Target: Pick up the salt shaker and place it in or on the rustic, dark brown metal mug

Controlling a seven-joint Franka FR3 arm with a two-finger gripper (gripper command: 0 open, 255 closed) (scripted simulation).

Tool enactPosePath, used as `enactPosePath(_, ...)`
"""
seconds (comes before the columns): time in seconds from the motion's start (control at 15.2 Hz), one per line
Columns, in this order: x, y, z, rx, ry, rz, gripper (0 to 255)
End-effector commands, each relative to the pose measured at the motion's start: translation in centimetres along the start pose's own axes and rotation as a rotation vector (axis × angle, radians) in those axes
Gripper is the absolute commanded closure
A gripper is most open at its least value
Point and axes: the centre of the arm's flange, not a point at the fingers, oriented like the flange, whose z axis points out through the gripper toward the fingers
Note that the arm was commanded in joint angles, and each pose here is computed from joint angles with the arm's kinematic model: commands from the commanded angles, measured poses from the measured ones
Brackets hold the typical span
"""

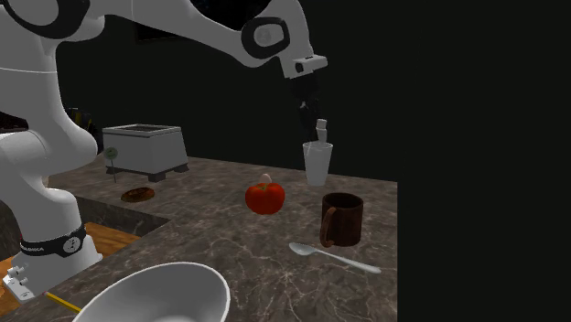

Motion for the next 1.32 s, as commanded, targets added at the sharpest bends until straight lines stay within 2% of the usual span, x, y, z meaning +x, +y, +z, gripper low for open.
enactPosePath(0.0,1.4,2.3,-0.3,0.000,0.000,-0.001,255)
enactPosePath(0.59,8.0,12.4,-0.5,0.000,0.000,-0.001,255)
enactPosePath(1.25,6.8,13.0,4.5,0.000,0.000,-0.001,255)
